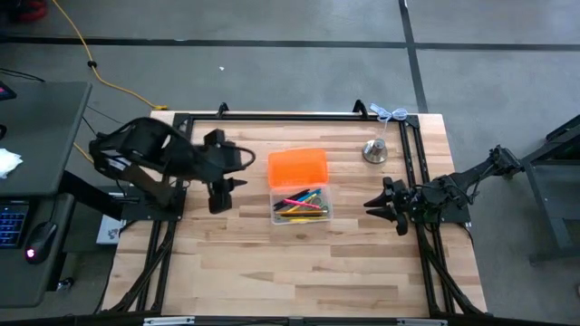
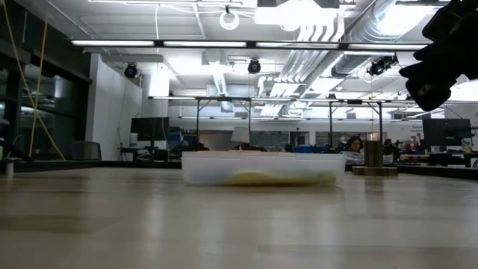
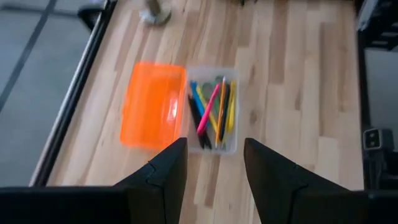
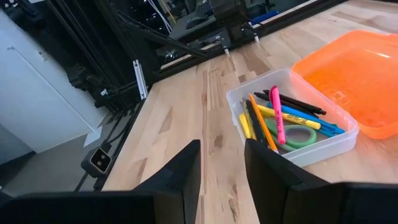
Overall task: Pick & place school supplies into a supply box
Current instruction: Return to Home Position
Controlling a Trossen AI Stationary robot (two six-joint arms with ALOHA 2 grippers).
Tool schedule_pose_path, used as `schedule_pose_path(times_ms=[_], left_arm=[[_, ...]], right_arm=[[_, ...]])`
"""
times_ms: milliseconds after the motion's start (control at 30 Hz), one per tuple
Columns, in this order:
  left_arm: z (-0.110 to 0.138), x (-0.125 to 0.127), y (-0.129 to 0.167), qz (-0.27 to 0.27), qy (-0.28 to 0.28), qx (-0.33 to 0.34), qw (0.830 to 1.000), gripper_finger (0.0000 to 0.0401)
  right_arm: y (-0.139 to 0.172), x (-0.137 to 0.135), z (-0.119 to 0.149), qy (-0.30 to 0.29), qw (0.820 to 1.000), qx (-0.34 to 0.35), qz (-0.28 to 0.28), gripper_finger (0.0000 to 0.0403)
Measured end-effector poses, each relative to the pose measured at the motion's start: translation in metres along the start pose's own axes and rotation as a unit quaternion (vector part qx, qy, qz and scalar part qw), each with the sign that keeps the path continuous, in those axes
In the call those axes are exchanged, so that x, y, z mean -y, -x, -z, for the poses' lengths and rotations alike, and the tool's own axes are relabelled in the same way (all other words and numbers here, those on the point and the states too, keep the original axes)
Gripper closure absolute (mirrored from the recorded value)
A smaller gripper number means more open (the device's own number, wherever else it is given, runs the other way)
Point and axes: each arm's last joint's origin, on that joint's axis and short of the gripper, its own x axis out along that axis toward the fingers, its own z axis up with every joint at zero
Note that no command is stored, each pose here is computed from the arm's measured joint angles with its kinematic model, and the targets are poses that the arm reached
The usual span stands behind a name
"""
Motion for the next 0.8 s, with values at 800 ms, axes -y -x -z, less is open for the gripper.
schedule_pose_path(times_ms=[800], left_arm=[[0.126, 0.001, -0.073, 0.114, 0.07, 0.087, 0.987, 0.0212]], right_arm=[[0.0, -0.002, -0.005, 0.003, 1.0, 0.025, -0.008, 0.03]])
